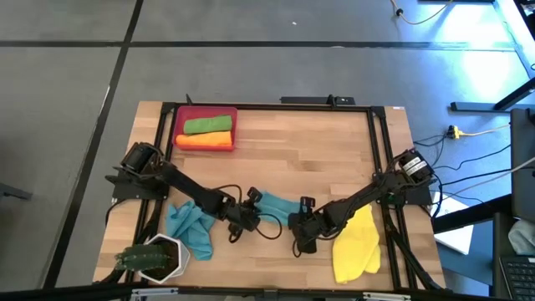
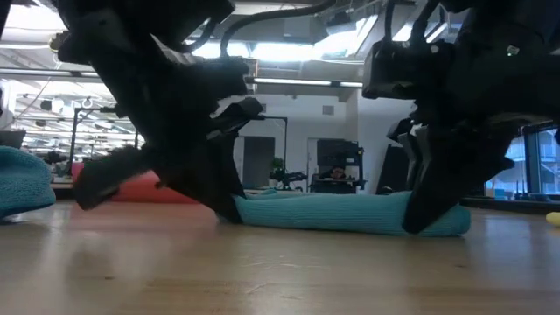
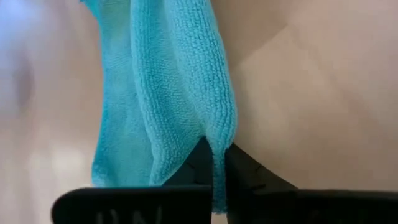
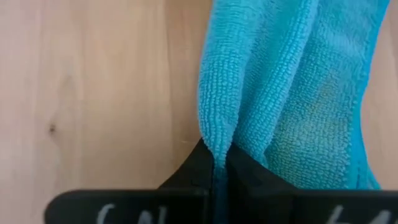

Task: Roll microfiber towels into tight, uniform cylinder then place into a basket
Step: Roll the blue microfiber towel

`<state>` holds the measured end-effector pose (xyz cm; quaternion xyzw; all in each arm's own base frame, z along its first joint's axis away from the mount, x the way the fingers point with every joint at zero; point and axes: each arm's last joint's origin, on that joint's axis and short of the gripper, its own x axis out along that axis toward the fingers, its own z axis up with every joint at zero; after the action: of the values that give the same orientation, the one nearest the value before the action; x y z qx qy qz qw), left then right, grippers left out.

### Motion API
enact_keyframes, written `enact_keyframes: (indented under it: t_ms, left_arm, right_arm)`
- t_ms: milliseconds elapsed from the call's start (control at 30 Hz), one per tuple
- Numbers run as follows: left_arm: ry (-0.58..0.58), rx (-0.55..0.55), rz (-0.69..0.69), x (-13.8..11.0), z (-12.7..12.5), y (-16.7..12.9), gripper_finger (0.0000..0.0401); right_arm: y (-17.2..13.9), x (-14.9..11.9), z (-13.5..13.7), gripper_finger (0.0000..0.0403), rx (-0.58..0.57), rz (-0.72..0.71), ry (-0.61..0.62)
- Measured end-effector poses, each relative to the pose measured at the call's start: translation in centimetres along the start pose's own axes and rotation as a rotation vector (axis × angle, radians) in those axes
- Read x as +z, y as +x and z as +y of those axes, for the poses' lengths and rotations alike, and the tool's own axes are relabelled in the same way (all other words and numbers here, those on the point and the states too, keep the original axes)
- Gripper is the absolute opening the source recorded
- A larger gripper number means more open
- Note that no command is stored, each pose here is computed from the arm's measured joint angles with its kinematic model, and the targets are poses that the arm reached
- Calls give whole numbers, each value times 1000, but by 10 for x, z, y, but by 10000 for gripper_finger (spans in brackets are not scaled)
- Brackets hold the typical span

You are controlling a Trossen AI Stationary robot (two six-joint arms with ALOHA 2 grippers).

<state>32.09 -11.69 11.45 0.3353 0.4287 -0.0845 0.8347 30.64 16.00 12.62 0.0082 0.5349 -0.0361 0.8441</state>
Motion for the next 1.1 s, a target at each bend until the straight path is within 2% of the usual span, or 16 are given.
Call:
enact_keyframes:
  t_ms: [200,433,633,933,1100]
  left_arm:
    - [-123,-150,-52,2,5,-9,1]
    - [-275,-319,-125,0,22,-10,0]
    - [-392,-436,-184,-8,46,-3,0]
    - [-573,-603,-227,-20,76,2,0]
    - [-611,-693,-233,-22,77,2,0]
  right_arm:
    - [-1,-13,-5,14,157,-100,51]
    - [-16,-45,-28,14,320,-258,255]
    - [-12,-67,-46,13,358,-256,460]
    - [-11,-70,-49,13,353,-268,503]
    - [-16,-66,-50,14,380,-294,514]
